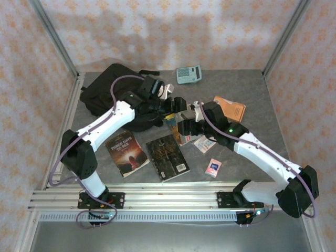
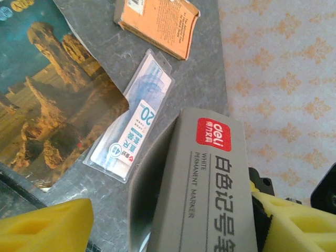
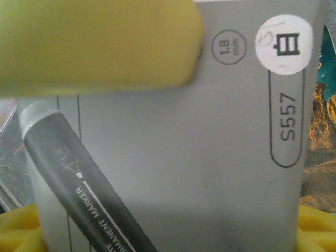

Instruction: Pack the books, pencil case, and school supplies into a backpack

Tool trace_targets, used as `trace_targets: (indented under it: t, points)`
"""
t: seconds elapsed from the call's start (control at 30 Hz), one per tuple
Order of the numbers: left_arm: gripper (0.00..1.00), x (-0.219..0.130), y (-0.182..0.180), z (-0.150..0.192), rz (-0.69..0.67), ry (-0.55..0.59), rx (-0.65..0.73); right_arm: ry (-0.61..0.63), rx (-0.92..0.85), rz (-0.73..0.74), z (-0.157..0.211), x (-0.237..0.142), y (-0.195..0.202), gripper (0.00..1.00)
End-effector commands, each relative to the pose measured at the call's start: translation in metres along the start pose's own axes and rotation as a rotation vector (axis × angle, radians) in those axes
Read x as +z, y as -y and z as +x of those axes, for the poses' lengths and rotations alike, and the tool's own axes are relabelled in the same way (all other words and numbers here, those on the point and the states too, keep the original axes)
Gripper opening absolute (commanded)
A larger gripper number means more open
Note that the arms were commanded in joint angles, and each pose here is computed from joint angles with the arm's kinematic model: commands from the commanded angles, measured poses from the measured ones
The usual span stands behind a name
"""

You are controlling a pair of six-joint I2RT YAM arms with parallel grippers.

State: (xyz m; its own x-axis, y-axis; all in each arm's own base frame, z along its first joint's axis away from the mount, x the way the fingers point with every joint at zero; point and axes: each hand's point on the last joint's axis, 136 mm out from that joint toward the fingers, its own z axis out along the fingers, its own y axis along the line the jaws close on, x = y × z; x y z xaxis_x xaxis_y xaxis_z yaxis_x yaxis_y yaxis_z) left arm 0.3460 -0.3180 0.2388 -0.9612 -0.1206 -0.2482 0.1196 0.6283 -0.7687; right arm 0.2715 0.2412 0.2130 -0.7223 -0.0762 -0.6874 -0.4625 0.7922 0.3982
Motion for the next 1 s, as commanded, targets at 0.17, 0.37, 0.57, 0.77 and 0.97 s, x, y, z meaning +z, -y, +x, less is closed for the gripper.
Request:
trace_targets:
  t: [0.17, 0.37, 0.57, 0.77, 0.97]
  points:
    - [0.47, 0.017, 0.011, 0.007, 0.103, -0.037, -0.041, 0.094, 0.016, -0.017, -0.015, -0.001, -0.004, 0.73]
    - [0.29, 0.015, 0.011, 0.004, 0.106, -0.021, -0.049, 0.103, 0.039, 0.005, -0.014, -0.001, 0.001, 0.82]
    - [0.25, -0.001, 0.0, -0.014, 0.085, 0.056, -0.089, 0.184, 0.081, 0.146, -0.02, -0.019, 0.026, 0.99]
    - [0.25, -0.034, -0.023, -0.04, 0.088, 0.207, -0.201, 0.321, 0.297, 0.245, -0.031, -0.052, 0.047, 1.0]
    - [0.25, -0.063, -0.023, -0.057, 0.175, 0.353, -0.314, 0.397, 0.677, 0.034, -0.044, -0.054, 0.035, 1.0]
